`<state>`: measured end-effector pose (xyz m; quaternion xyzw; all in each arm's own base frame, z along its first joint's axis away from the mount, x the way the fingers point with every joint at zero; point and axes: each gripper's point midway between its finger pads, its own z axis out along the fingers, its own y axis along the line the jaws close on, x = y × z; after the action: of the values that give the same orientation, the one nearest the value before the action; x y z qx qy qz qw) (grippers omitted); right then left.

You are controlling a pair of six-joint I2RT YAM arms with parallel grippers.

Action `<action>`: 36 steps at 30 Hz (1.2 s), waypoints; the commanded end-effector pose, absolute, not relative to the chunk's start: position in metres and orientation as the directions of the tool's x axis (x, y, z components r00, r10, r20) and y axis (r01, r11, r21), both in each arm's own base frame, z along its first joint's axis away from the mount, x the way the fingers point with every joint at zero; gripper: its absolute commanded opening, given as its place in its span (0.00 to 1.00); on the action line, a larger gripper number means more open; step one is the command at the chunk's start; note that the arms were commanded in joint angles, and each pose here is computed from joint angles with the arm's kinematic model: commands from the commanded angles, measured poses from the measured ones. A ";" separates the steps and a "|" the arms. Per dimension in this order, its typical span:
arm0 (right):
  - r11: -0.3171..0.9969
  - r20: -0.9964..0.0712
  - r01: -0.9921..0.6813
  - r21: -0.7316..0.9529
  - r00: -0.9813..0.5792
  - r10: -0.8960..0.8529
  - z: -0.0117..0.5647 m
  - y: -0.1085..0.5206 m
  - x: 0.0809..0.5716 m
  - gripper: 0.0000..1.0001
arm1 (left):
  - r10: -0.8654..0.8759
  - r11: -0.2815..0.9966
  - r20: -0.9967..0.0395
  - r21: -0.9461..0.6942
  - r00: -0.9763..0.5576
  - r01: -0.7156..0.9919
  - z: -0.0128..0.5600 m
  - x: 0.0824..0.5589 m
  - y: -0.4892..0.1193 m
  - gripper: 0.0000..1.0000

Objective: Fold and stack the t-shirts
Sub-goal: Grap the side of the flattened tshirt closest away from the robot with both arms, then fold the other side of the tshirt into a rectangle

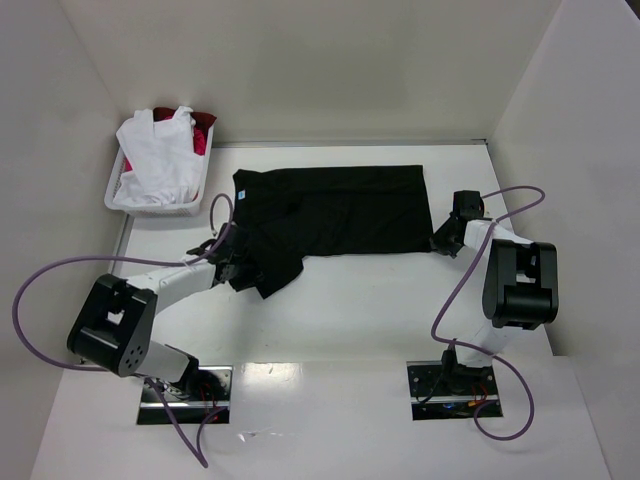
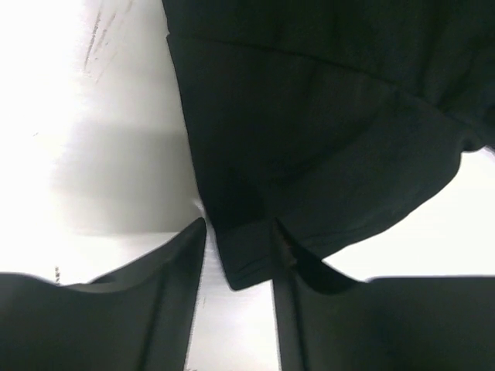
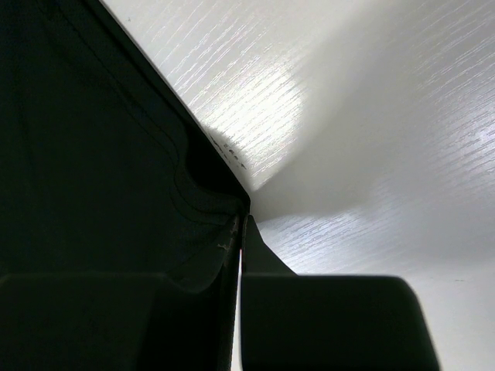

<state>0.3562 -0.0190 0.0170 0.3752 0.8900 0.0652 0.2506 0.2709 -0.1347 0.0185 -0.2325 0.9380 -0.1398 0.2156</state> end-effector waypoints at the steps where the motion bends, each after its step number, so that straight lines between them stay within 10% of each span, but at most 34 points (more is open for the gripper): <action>1: 0.712 -0.439 0.625 0.320 -0.568 0.696 0.030 -0.022 0.361 0.00 | -0.500 0.856 -0.312 -0.320 -0.808 -0.406 0.004 0.265 -0.131 0.44; 6: 0.712 -0.439 0.625 0.320 -0.568 0.696 0.030 -0.022 0.364 0.00 | -0.498 0.860 -0.303 -0.296 -0.813 -0.416 0.002 0.263 -0.128 0.00; 36: 0.679 -0.513 0.625 0.385 -0.467 0.720 0.085 -0.024 0.341 0.00 | -0.602 0.795 -0.463 -0.427 -0.651 -0.432 0.130 0.264 -0.087 0.00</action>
<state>0.3262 -0.0209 0.0676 0.3910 0.8650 0.0687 0.3070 0.2511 -0.0905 0.1112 -0.2980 0.9027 -0.1364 0.2789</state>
